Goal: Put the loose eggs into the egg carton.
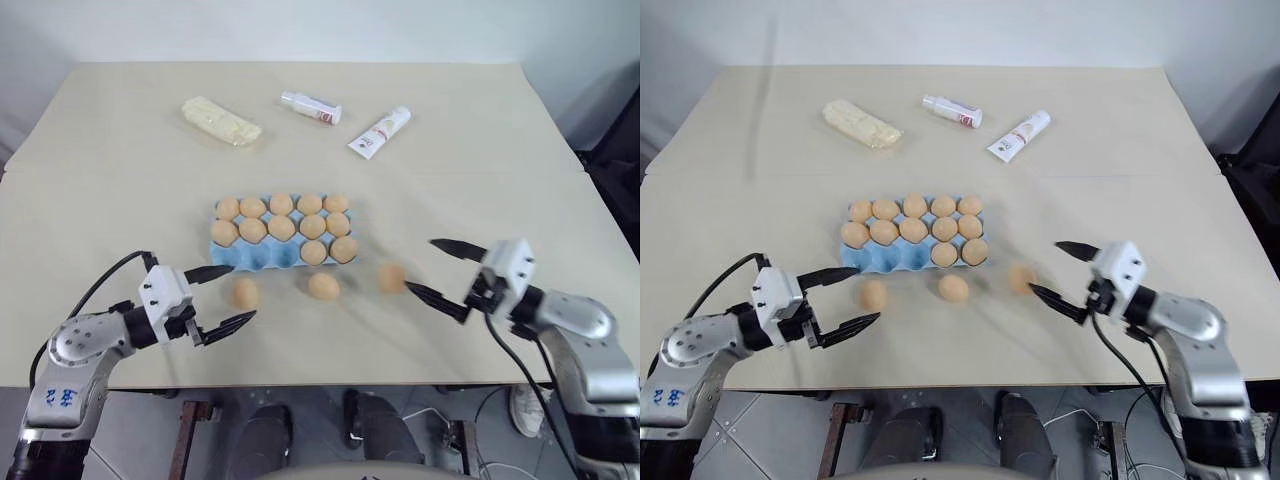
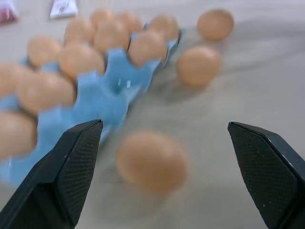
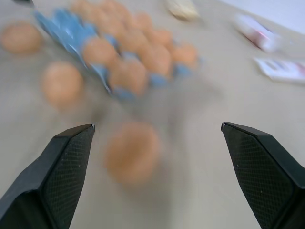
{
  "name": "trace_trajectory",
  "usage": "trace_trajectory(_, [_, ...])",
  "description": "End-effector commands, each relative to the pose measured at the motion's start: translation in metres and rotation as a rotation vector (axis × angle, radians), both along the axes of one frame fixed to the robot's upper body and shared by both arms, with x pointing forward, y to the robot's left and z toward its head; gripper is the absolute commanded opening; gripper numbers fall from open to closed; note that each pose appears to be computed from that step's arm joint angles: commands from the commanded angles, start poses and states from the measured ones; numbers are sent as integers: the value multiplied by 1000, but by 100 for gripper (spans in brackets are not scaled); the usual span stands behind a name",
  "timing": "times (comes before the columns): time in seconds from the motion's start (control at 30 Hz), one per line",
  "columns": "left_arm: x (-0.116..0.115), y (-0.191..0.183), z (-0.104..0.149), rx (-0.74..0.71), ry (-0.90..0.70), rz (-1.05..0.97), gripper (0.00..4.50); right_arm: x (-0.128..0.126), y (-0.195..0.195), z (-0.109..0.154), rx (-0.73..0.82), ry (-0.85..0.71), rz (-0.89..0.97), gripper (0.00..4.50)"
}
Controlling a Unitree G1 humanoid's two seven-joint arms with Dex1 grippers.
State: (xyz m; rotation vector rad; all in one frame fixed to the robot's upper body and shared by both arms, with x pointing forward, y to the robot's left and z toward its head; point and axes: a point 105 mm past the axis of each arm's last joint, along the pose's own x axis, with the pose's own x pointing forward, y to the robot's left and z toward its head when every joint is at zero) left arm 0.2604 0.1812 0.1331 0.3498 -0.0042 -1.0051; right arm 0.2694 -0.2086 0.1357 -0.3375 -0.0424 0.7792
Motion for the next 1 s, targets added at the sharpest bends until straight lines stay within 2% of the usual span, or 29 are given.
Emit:
trace_trajectory(0.03, [3, -5, 2, -3, -14, -48, 450, -11, -24, 4, 11, -49, -66, 446])
trace_trajectory(0.13, [8, -5, 2, 9, -20, -57, 450, -16, -27, -12, -42, -12, -51, 446])
trace_trajectory(0.27, [14, -5, 5, 15, -37, -56, 450, -9, -21, -12, -43, -15, -22, 446])
trace_trajectory(0.57, [5, 5, 1, 39, -34, -11, 450, 12, 36, -21, -3, 80, 122, 446])
trace_trajectory(0.73, [0, 10, 2, 39, -40, 28, 450, 29, 60, -26, 4, 75, 158, 446])
trace_trajectory(0.87, [-3, 14, 5, 39, -50, 57, 450, 37, 72, -29, 10, 71, 183, 359])
trace_trajectory(1.0, [-4, 19, 7, 42, -57, 84, 450, 37, 74, -27, 13, 57, 206, 212])
